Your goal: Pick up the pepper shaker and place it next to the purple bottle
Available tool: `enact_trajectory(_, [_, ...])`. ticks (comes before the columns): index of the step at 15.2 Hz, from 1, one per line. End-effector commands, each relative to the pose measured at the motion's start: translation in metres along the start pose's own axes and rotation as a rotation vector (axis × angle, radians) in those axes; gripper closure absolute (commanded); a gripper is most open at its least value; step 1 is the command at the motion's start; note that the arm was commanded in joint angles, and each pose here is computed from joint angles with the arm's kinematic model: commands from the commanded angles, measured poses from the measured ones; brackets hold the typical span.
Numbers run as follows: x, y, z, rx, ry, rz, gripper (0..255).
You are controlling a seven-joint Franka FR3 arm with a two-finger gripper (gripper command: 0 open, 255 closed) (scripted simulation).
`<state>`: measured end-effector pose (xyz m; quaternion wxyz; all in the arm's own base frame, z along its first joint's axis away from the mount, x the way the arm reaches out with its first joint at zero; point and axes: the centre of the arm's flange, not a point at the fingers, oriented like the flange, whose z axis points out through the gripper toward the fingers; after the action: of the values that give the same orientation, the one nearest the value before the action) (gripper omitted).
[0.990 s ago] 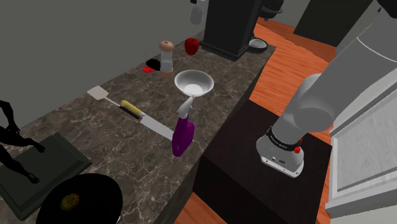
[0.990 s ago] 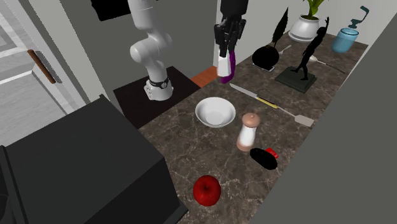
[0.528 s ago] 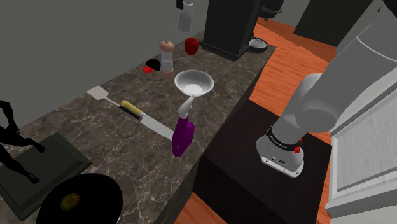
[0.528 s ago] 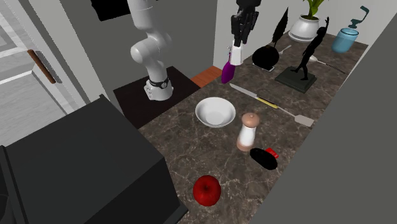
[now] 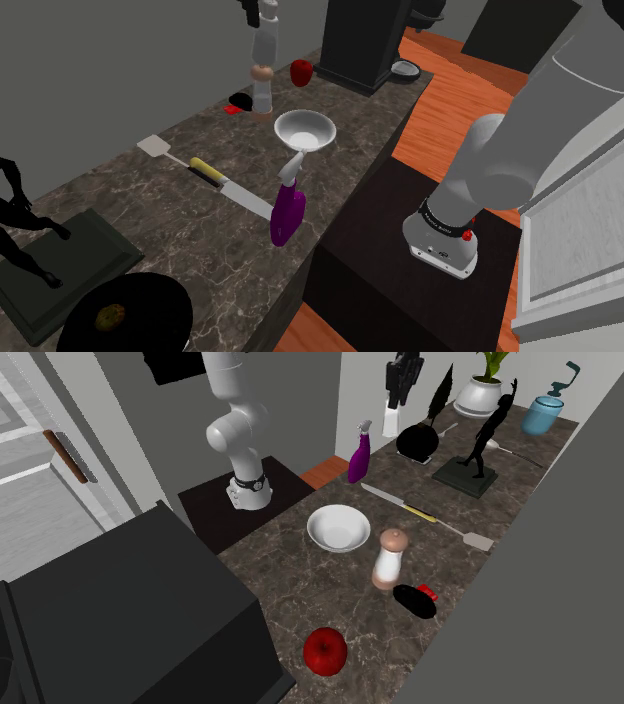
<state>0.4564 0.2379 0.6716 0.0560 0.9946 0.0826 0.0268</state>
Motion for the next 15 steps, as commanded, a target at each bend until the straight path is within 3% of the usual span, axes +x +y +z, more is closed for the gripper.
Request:
enact_trajectory(1, [-0.003, -0.028, -0.003, 0.000, 0.000, 0.001, 255])
enact_trajectory(3, [-0.005, -0.047, -0.005, 0.000, 0.000, 0.001, 255])
enact_trajectory(15, [-0.007, -0.054, 0.058, 0.000, 0.000, 0.001, 255])
